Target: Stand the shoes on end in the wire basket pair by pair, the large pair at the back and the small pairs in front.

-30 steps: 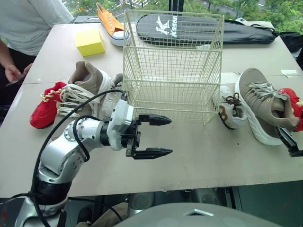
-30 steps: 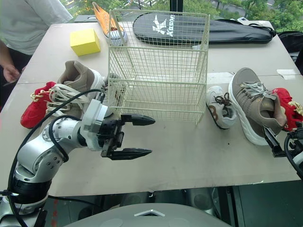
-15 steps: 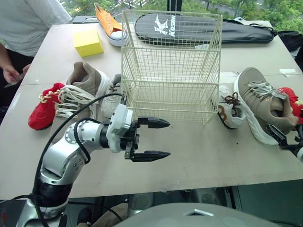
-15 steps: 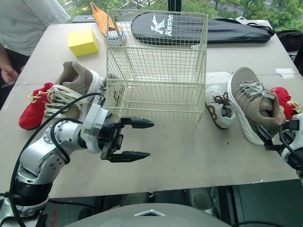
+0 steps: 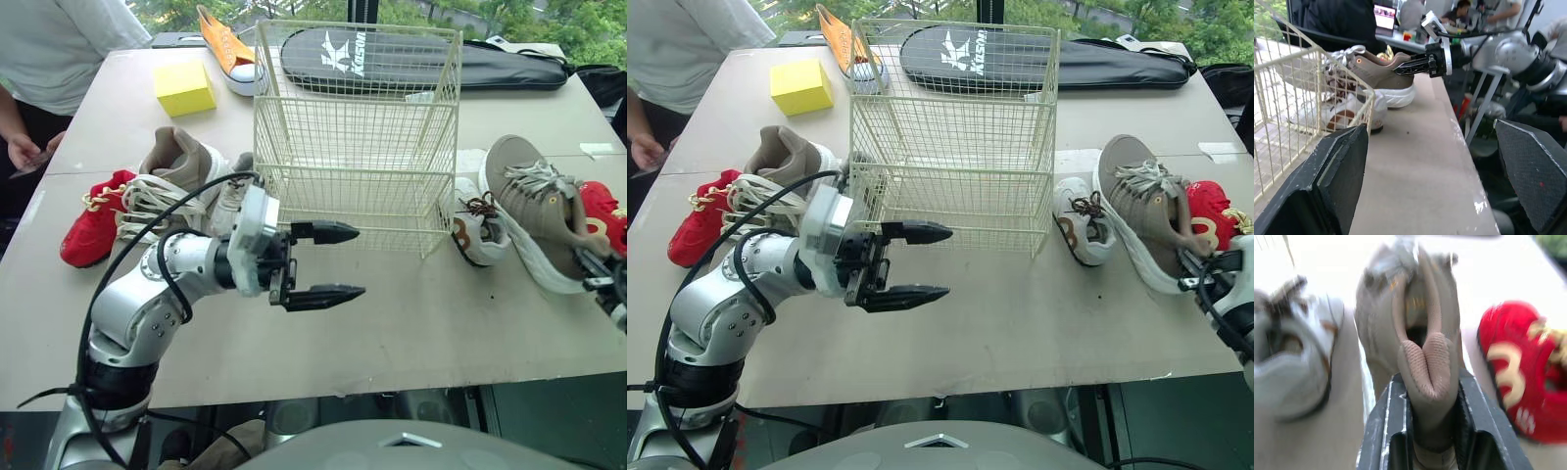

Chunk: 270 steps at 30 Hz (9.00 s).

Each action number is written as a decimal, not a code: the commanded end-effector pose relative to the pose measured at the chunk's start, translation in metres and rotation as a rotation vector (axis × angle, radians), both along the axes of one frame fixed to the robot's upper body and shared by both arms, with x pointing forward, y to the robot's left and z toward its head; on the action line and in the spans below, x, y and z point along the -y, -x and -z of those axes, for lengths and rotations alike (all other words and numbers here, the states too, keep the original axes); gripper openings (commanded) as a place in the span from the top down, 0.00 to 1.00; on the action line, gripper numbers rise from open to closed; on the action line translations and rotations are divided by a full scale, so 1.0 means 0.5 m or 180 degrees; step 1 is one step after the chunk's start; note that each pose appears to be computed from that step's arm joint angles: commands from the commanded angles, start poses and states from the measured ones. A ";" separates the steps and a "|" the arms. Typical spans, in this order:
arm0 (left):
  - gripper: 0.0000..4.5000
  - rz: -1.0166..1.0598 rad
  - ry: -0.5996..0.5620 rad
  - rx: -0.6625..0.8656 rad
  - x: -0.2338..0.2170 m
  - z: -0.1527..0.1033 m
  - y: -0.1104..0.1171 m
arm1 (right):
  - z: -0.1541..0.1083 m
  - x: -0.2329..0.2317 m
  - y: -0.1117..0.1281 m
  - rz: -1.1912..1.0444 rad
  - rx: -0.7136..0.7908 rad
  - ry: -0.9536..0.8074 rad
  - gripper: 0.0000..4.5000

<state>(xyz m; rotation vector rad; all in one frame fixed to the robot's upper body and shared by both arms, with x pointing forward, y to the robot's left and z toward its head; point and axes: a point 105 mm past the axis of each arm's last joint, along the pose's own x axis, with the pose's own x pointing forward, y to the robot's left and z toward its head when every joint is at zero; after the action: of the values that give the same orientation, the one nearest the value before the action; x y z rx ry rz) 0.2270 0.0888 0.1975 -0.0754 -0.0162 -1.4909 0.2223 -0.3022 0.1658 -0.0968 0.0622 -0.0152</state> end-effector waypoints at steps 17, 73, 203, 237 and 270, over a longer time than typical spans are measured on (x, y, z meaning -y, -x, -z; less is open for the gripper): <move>0.00 -0.0930 0.1296 -0.0162 -0.156 -0.306 -0.137 | -0.399 -0.131 -0.021 -0.2398 0.1371 0.1891 1.00; 0.94 -0.1566 0.0463 0.1421 -0.014 -0.292 -0.180 | -0.355 -0.338 -0.114 -0.2823 0.0640 -0.0260 0.00; 0.10 -0.3557 -0.0761 -0.1633 -0.556 0.047 -0.106 | -0.219 -0.421 0.025 -0.4616 0.1310 0.1075 0.03; 0.92 -0.3154 0.0929 -0.0301 -0.424 -0.204 -0.113 | -0.202 -0.395 0.021 -0.4440 0.1157 0.1076 0.00; 0.92 -0.3856 0.1503 0.2740 0.058 -0.250 -0.351 | -0.233 -0.266 0.026 -0.2187 0.1248 0.0753 0.00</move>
<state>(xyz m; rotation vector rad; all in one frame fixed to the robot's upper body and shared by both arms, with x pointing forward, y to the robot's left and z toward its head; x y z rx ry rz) 0.4029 0.0511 0.3300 0.1703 -0.9320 -0.2299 0.2160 -0.1672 0.2730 -0.3223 -0.3261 0.6760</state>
